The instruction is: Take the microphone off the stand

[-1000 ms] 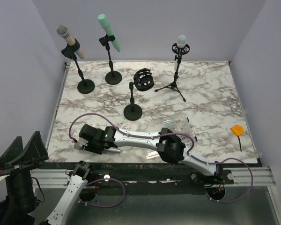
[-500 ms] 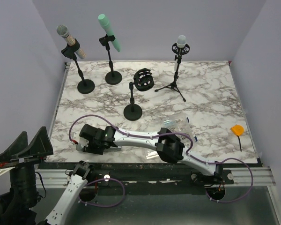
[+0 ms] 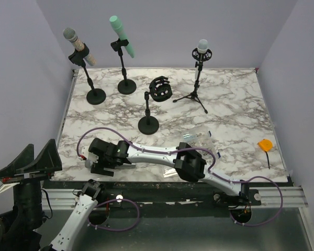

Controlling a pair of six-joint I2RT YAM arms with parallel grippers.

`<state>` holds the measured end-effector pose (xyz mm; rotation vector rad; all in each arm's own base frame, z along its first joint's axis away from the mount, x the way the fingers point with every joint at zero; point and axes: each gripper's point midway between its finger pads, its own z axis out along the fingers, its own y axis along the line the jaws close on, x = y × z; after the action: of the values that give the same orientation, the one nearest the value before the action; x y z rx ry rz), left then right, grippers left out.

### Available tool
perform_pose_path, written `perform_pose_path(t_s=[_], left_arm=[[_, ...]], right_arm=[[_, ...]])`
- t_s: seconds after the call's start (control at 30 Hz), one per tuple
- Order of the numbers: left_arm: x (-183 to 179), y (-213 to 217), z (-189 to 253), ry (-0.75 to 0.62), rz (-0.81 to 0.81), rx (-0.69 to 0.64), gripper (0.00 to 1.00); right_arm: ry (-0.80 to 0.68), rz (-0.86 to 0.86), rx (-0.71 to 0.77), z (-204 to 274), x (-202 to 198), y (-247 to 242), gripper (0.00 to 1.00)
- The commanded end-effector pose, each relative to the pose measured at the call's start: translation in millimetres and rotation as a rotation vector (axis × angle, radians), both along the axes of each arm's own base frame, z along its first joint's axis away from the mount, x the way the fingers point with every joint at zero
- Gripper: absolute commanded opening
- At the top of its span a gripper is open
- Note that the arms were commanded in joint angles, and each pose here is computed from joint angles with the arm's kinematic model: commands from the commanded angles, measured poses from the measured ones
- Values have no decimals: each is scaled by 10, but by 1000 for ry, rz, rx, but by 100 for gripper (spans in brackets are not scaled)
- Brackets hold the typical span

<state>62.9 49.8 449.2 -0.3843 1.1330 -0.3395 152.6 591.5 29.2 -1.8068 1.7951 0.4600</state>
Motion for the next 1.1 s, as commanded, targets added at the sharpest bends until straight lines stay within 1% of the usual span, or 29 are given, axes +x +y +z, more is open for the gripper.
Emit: perform_pose_path(t_s=[0.0,0.03,0.07,0.1,0.2,0.33,0.5,0.53,0.6,0.7,0.73,0.77,0.8,0.83,0.93,1.0,1.07], left_arm=[[60,-82,-30,29,-30,15,91],[62,-84,-37,30,-30,15,91],[62,-83,-43,31,-31,15,91],[71,-90,-50,34,-32,15,91],[71,-98,-46,32,-37,15,91],[101,-137,-49,37,-52,17,91],[166,-217,-87,55,-81,23,92],[183,-236,-97,58,-88,22,92],[227,-294,-121,67,-110,22,92],[330,-418,-177,94,-155,26,92],[375,-479,-204,108,-178,33,92],[425,-535,-239,126,-197,36,92],[491,-611,-293,154,-222,44,92],[547,-685,-339,180,-249,47,92],[773,-957,-538,282,-343,45,93],[925,-1164,-688,351,-416,42,93],[1071,-1378,-817,419,-494,45,93]], right_arm=[[32,13,-50,-120,-101,-82,89],[27,7,-34,-49,-87,-64,92],[20,-1,-21,11,-73,-50,99],[13,-10,-2,105,-55,-29,100],[-14,-58,64,445,27,27,100],[-46,-139,169,1035,181,23,100],[-45,-255,312,1748,353,-210,100],[-44,-281,359,1959,395,-291,100],[-37,-356,410,2184,547,-506,100],[42,-546,502,2479,881,-967,100],[71,-596,525,2526,1013,-1158,100],[102,-624,574,2672,1096,-1332,100],[120,-639,603,2748,1125,-1483,100],[117,-651,650,2933,1125,-1654,100],[79,-691,738,3250,1058,-2047,100],[71,-794,789,3372,1153,-2339,100],[107,-849,833,3445,1248,-2579,100]])
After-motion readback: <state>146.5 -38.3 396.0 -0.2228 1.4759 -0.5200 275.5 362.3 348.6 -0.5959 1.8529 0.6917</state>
